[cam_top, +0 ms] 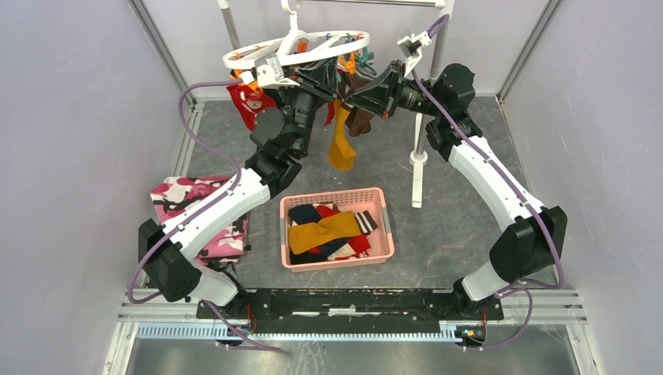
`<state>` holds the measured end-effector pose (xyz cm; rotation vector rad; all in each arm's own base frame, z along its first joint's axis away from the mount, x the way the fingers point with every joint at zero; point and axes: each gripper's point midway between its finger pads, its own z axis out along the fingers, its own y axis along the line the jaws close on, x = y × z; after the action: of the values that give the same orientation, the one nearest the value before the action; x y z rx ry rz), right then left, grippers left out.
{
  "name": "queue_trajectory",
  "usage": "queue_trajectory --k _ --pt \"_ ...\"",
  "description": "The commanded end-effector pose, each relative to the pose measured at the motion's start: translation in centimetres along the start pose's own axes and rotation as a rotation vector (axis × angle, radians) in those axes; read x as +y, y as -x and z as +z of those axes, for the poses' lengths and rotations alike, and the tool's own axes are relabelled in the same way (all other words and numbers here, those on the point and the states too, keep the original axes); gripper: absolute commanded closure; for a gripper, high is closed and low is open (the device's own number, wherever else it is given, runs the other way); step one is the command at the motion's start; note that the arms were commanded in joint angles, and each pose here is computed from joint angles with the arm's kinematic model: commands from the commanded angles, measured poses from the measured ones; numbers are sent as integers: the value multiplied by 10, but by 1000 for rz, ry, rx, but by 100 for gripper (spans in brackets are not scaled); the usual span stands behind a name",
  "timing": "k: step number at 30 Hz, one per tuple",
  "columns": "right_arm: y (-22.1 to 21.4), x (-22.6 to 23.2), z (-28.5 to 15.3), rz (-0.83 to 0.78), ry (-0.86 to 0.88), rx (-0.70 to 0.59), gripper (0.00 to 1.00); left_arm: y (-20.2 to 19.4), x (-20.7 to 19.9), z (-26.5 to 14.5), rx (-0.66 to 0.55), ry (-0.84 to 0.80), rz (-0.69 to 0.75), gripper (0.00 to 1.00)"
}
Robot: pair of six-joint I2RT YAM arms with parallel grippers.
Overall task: Clip the socks to the hanger
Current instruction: Clamp the sock onto the hanger.
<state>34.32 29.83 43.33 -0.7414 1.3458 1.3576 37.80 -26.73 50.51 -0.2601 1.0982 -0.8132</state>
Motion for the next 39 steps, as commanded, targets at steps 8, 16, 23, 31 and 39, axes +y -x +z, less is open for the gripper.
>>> queue_trajectory --k 8,16,23,31,39 --pt "28 21 2 -51 48 -51 100 15 -12 1 -32 -28 -75 89" --pt "32 21 7 -48 57 -58 100 15 -13 0 -28 -35 -79 89" --pt "30 22 11 -40 66 -54 100 14 -13 1 -24 -36 -83 89" --pt "26 10 15 -35 33 -29 100 17 -16 0 -26 -46 -96 88" --pt "35 16 13 -69 41 -46 100 16 -15 -1 -22 -44 -96 88"
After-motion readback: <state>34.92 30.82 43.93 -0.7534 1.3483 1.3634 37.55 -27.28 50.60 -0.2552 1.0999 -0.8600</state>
